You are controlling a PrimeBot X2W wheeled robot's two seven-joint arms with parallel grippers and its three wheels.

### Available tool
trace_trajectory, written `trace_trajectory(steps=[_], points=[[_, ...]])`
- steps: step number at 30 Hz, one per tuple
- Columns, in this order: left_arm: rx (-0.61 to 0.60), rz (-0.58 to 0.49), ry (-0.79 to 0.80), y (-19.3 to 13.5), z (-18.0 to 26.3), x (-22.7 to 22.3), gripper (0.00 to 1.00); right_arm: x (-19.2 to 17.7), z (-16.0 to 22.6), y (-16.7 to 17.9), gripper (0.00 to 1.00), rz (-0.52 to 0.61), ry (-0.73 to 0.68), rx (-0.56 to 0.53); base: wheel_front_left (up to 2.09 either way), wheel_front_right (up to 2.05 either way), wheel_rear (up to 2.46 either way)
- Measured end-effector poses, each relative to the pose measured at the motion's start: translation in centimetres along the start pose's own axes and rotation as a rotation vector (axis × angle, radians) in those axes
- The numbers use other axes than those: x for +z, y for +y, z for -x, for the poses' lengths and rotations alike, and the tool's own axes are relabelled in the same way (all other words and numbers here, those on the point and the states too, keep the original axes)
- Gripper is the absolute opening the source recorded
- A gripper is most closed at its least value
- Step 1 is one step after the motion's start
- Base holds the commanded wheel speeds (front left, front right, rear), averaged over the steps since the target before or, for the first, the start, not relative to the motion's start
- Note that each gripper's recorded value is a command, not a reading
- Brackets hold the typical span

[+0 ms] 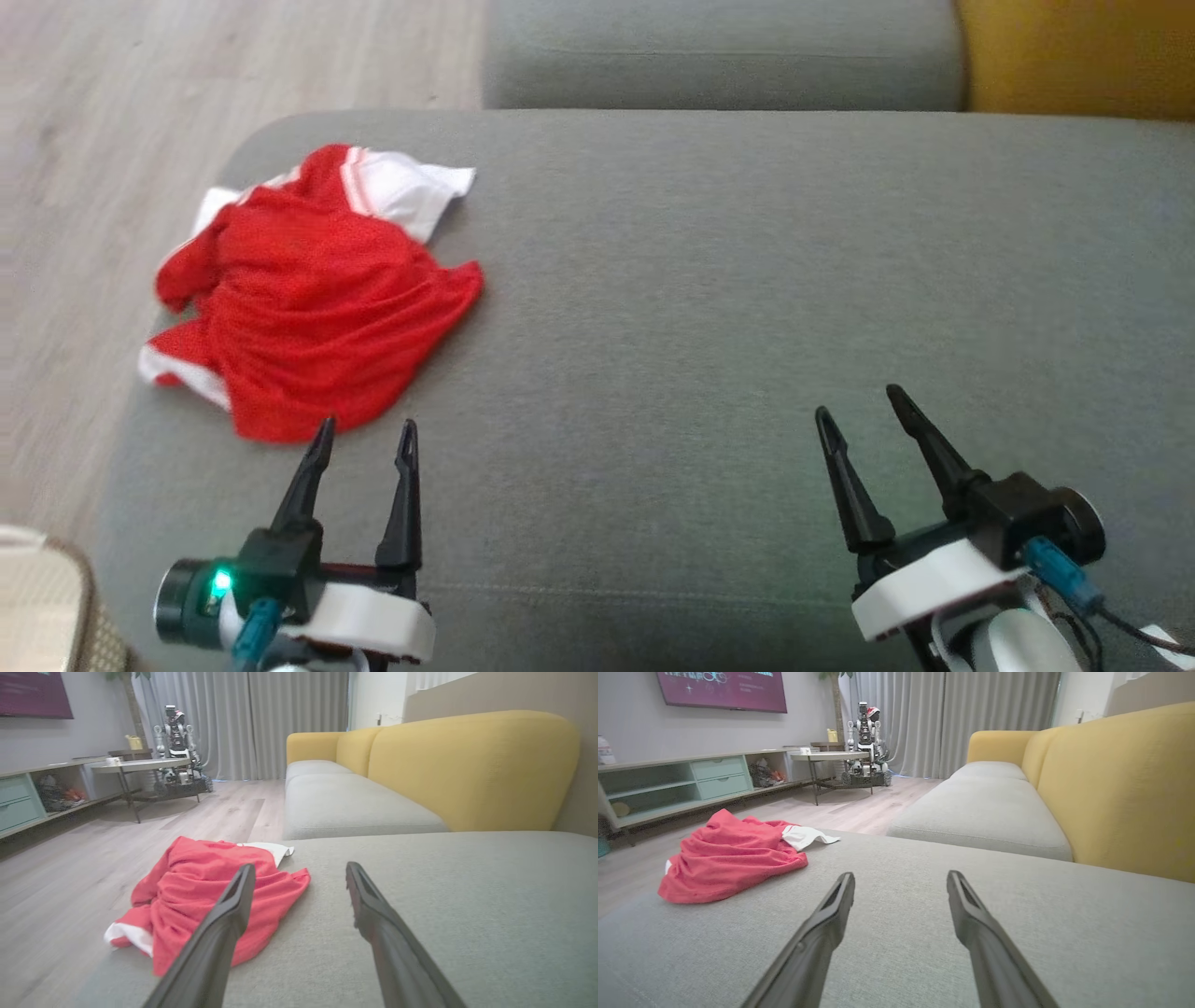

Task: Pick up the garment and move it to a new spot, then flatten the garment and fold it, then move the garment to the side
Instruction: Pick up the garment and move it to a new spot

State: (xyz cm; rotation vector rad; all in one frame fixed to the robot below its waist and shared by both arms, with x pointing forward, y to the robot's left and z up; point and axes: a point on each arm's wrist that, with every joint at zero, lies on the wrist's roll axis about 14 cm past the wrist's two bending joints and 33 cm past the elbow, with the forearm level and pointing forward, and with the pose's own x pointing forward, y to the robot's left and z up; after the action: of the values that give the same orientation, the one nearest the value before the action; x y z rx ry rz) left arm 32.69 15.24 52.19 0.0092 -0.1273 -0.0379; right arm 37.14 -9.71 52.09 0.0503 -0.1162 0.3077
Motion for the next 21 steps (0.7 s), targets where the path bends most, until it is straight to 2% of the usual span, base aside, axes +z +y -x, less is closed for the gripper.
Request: trace_trajectory(steps=[14,21], points=[[0.245,-0.036,0.016,6.2,3.3,0.1,1.00,-1.3,-3.1,6.6,1.00,-0.052,0.025,0.210,0.00,0.00,0.00],[0.346,-0.045,0.019,9.0,4.6,0.2,1.00,-1.9,-3.6,8.2,1.00,-0.062,0.039,0.260,0.00,0.00,0.00]])
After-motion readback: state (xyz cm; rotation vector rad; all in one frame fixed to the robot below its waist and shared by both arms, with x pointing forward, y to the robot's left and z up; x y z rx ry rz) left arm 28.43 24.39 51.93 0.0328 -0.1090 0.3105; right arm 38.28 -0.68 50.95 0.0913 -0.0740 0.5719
